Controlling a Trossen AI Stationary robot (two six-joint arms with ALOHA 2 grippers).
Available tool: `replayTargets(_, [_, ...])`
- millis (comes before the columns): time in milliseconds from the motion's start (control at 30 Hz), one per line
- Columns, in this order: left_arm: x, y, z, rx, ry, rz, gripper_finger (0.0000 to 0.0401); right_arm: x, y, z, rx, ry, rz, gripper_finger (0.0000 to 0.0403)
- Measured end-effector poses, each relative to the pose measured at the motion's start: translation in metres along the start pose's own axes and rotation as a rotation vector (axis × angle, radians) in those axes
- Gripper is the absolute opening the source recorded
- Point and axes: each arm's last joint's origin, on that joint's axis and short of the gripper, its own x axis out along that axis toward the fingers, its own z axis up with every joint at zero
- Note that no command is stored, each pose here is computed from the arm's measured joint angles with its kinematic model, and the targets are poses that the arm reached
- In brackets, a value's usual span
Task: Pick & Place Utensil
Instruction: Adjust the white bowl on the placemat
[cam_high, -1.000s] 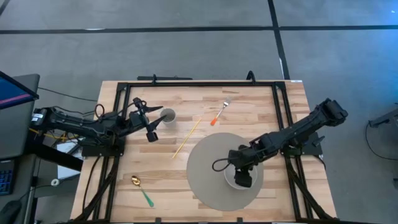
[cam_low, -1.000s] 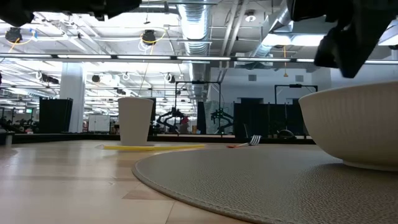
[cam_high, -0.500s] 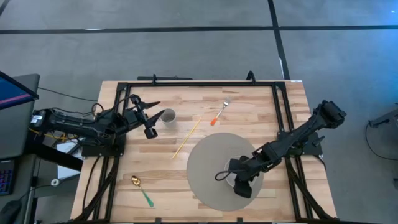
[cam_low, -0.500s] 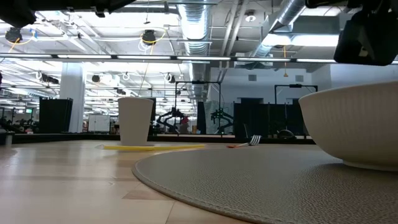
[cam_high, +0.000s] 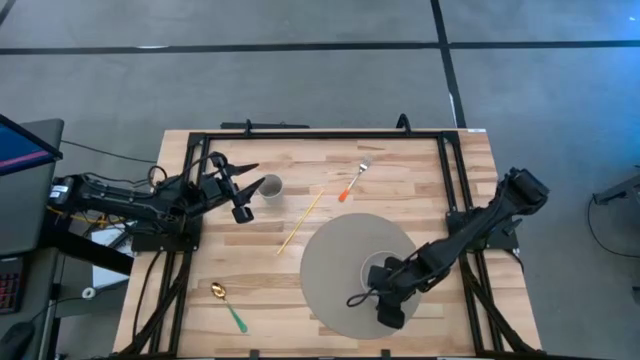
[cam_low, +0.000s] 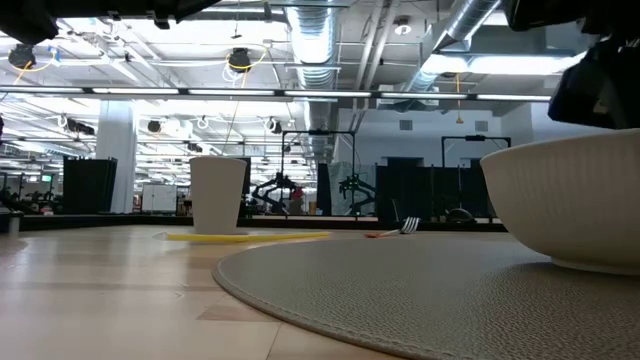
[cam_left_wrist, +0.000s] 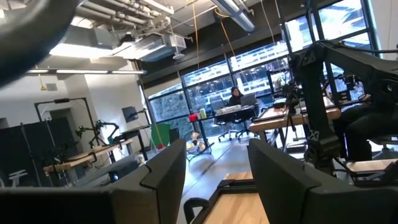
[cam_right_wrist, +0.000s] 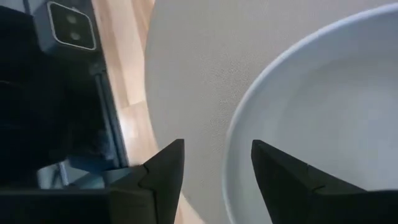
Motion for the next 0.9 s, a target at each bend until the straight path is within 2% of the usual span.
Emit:
replayTargets(433, [0.0, 0.0, 0.0, -0.066, -0.004, -0.007, 0.0176, 0.034, -0.004, -0.011, -0.112, 0.044, -0.143, 0.0167])
replayTargets(567, [0.0, 0.0, 0.0, -0.125, -0.003, -0.008, 0.0176, 0.033, -0.004, -0.012, -0.111, 0.067, -0.126, 0.0127])
replayTargets(767, [0.0, 0.0, 0.0, -0.157, -0.003, -0.008, 0.0176, 0.029, -0.003, -0.008, -0.127, 0.045, -0.128, 0.0023])
replayTargets(900, [0.0, 0.0, 0.0, -0.157, -0.003, -0.008, 0.0176, 0.021, 0.011, 0.006, -0.187, -0.01, -0.098, 0.0016])
